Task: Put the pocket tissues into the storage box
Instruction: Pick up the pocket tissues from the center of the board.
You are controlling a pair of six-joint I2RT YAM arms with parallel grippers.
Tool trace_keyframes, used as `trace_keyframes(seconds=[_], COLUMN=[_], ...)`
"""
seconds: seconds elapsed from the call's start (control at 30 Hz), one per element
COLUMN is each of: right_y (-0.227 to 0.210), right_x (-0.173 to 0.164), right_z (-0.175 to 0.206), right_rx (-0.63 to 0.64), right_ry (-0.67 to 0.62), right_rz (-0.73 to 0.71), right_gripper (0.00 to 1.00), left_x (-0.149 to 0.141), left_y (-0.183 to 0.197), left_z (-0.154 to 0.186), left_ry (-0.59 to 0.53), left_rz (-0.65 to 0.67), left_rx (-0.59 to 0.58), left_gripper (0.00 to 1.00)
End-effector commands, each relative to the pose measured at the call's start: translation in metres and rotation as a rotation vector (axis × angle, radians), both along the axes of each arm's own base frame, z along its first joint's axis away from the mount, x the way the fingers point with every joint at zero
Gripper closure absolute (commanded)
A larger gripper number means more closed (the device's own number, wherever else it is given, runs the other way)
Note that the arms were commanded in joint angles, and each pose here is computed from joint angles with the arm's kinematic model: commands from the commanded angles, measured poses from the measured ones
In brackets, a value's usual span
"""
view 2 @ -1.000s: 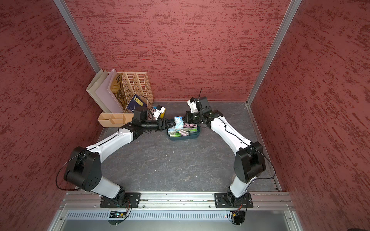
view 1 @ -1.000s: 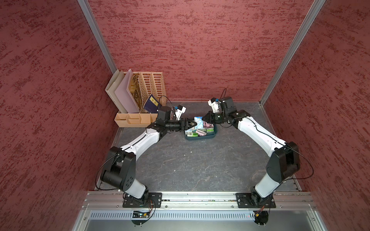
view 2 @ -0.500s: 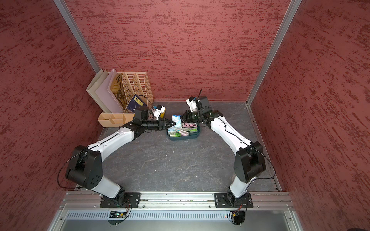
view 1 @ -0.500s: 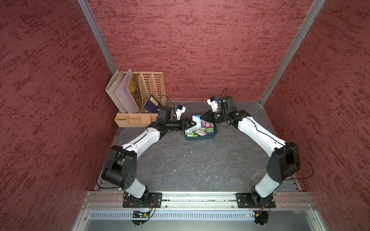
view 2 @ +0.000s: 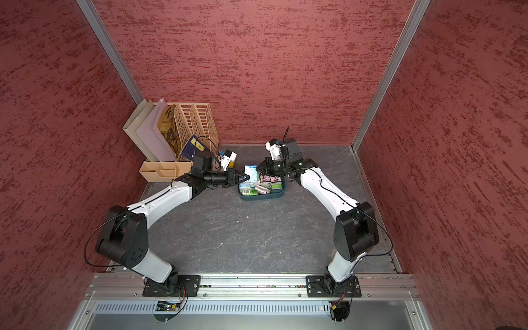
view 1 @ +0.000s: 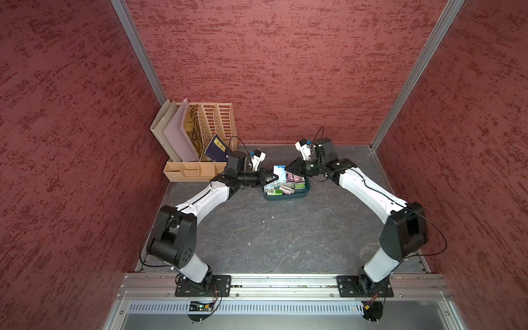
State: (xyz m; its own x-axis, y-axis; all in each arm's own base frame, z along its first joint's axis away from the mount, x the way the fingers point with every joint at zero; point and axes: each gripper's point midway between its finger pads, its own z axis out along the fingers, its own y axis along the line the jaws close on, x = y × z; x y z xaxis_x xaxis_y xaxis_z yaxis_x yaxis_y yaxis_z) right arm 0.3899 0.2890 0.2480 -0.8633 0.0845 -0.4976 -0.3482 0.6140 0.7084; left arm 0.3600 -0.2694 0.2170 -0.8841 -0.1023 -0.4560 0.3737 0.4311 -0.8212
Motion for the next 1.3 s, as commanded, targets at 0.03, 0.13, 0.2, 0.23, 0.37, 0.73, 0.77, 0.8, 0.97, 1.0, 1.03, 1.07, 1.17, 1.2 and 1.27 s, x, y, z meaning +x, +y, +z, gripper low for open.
trace_keyframes(seconds=[0.03, 0.13, 0.2, 0.23, 0.37, 0.73, 0.77, 0.8, 0.97, 1.0, 1.03, 1.07, 1.17, 1.2, 1.27], right_y=[0.000, -0.007, -0.007, -0.005, 0.006, 0.024, 0.023, 0.021, 0.002, -0.005, -0.014, -0.025, -0.061, -0.069, -0.087], right_x=[-0.002, -0.003, -0.005, -0.006, -0.011, -0.015, -0.014, -0.014, -0.013, -0.012, -0.012, -0.011, -0.007, -0.007, -0.006], right_z=[0.007, 0.005, 0.002, 0.001, 0.007, 0.012, 0.011, 0.010, 0.007, 0.004, 0.000, -0.006, -0.023, -0.028, -0.042], right_rx=[0.019, 0.016, 0.028, 0.041, 0.122, 0.254, 0.246, 0.229, 0.031, -0.040, -0.132, -0.230, -0.487, -0.549, -0.676], right_ry=[-0.030, -0.032, -0.021, -0.016, -0.012, 0.020, 0.018, 0.011, -0.071, -0.091, -0.116, -0.139, -0.194, -0.210, -0.228], right_rz=[0.005, -0.011, -0.003, 0.006, 0.062, 0.148, 0.143, 0.136, 0.111, 0.104, 0.108, 0.102, 0.083, 0.084, 0.102], right_gripper=[0.54, 0.47, 0.47, 0.47, 0.51, 0.88, 0.99, 1.00, 1.00, 1.00, 1.00, 1.00, 1.00, 1.00, 1.00], left_x=[0.000, -0.003, -0.006, -0.007, -0.008, -0.011, -0.010, -0.009, 0.001, 0.005, 0.008, 0.011, 0.020, 0.020, 0.020], left_y=[-0.001, 0.001, 0.002, 0.002, 0.001, -0.003, -0.003, -0.002, 0.012, 0.018, 0.026, 0.034, 0.058, 0.062, 0.067], left_z=[0.009, 0.016, 0.024, 0.028, 0.038, 0.042, 0.041, 0.040, 0.015, 0.007, 0.000, -0.004, -0.014, -0.016, -0.017], left_ry=[-0.054, -0.091, -0.114, -0.121, -0.116, -0.098, -0.096, -0.095, -0.045, -0.032, -0.011, -0.003, 0.030, 0.032, 0.033], left_rz=[-0.008, -0.013, -0.024, -0.032, -0.068, -0.115, -0.109, -0.101, 0.010, 0.049, 0.089, 0.118, 0.215, 0.223, 0.230], left_rx=[-0.019, -0.045, -0.090, -0.117, -0.209, -0.280, -0.277, -0.271, -0.131, -0.091, -0.050, -0.031, 0.035, 0.049, 0.075], left_gripper=[1.00, 1.00, 1.00, 1.00, 1.00, 1.00, 0.93, 0.63, 0.00, 0.00, 0.00, 0.00, 0.00, 0.00, 0.00])
